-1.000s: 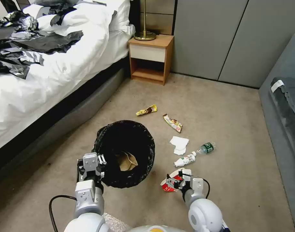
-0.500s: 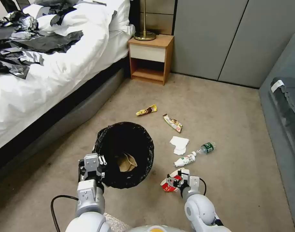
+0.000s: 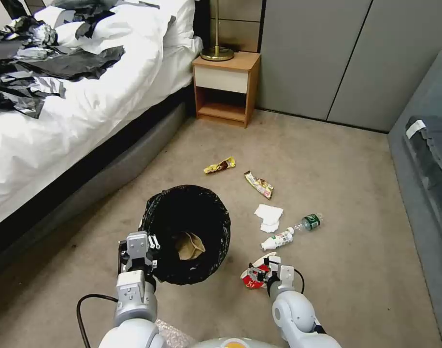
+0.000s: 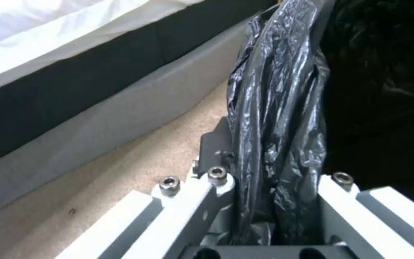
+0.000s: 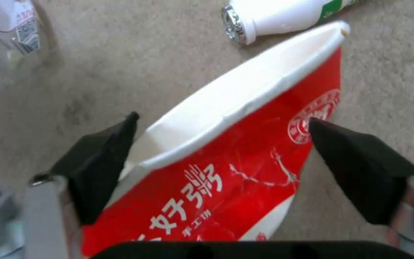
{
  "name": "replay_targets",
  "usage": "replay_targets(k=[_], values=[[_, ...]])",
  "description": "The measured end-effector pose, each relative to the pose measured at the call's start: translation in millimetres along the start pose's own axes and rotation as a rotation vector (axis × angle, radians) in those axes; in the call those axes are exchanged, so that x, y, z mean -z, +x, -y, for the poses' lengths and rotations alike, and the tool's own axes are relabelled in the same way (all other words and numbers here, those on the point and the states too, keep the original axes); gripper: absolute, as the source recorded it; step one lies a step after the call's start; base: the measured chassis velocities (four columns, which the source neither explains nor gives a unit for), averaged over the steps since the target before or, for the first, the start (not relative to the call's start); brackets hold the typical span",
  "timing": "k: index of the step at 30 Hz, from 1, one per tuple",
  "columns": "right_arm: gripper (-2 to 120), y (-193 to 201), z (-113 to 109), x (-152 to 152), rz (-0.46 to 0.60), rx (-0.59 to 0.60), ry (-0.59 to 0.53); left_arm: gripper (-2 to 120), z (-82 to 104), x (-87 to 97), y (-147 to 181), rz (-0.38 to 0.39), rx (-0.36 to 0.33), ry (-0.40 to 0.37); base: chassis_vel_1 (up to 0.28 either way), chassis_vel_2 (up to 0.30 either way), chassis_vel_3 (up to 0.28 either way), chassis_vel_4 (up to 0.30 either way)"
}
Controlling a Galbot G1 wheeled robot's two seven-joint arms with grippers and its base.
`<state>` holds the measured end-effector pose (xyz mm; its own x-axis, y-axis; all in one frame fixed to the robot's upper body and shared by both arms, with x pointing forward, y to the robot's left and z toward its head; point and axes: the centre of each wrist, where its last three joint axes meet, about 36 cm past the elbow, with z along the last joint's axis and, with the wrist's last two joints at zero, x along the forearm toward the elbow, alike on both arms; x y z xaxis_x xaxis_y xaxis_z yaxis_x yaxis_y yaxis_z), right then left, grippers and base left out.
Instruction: Pick up the trash bin, then pick up the garbage from the floor and place it into the trash bin.
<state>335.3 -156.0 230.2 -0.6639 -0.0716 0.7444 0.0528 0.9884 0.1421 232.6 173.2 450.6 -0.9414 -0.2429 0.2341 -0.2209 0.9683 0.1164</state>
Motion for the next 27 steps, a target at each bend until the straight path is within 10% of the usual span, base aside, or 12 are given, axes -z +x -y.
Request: replay_targets(k=[27], values=[[0,1.8,4.9,-5.4,0.029,-0.030,0.011,1,-0.7,2.3,3.1,0.026,-0.006,-0.002,0.000,0.000,0.000,0.000]])
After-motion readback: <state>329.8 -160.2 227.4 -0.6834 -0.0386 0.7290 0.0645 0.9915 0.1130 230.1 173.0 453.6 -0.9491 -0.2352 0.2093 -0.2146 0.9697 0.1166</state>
